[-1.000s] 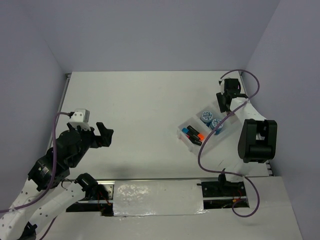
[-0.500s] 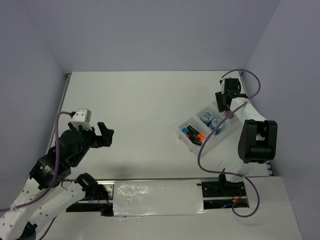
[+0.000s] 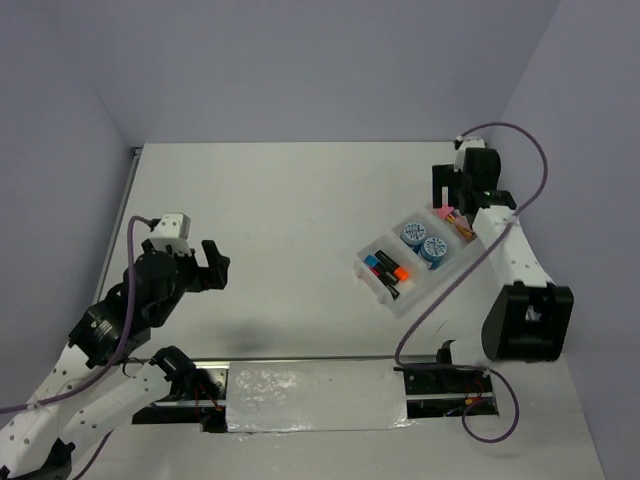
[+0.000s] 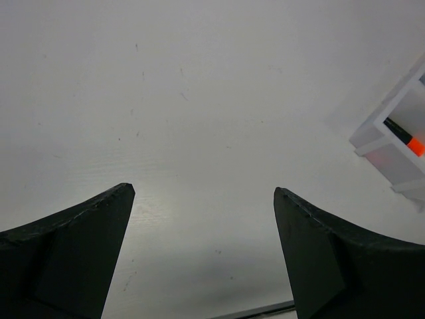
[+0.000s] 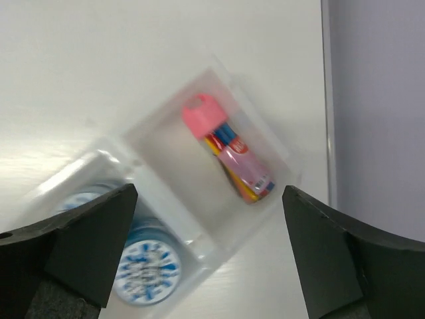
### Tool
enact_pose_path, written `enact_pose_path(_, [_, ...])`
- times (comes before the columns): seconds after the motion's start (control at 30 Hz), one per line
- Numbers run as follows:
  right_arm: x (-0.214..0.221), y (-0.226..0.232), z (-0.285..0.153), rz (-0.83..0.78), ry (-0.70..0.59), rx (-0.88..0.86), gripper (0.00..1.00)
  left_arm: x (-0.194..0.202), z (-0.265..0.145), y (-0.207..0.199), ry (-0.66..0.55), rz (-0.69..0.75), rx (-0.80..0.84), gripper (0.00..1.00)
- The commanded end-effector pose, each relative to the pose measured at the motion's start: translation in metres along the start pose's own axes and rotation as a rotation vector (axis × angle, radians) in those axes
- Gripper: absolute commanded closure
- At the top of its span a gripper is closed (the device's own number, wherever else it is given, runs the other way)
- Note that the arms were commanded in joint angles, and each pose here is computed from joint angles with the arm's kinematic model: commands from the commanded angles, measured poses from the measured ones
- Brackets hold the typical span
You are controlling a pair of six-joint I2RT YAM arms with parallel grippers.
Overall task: Sort the stationery into containers
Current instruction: Place the stationery in the storage box, then reset both arms
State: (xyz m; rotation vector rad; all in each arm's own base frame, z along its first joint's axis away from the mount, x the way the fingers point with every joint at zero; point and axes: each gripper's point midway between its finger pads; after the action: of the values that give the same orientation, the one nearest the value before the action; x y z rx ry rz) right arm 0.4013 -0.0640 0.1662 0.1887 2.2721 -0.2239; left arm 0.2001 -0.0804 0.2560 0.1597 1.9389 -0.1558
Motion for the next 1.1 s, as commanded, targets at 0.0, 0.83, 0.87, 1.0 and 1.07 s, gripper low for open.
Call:
enact_pose_path(0.0, [-0.084, 0.022, -0.089, 0.195, -0.308, -0.185, 0.00, -0.013, 0.011, 0.004, -0.004, 0.004, -0.062, 0.01])
enact_pose_path(0.83, [0.012, -0.025, -0.390, 0.311, -0.728, -0.336, 0.00, -0.083, -0.086, 0.115, -0.201, -0.122, -0.535, 0.01])
enact_pose_path(0.87, [0.015, -0.025, -0.391, 0.314, -0.729, -0.342, 0.00, -0.080, -0.092, 0.116, -0.190, -0.116, -0.539, 0.01])
enact_pose_path(1.0, [0.032, -0.017, -0.392, 0.304, -0.738, -0.403, 0.00, -0.074, -0.112, 0.116, -0.228, -0.122, -0.504, 0.01])
enact_pose_path(1.07, [0.040, -0.011, -0.379, 0.293, -0.703, -0.423, 0.00, -0.071, -0.119, 0.115, -0.250, -0.125, -0.491, 0.01])
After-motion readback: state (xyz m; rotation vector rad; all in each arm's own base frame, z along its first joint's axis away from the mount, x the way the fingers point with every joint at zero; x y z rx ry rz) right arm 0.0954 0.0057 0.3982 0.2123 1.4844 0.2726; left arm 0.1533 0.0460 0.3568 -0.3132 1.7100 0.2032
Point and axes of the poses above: each gripper's point midway between its finger pads, its own z axis out along the fingers, its own y axis along the line the jaws close on, x = y × z, and after that the axes turned 11 degrees about z, right-handed
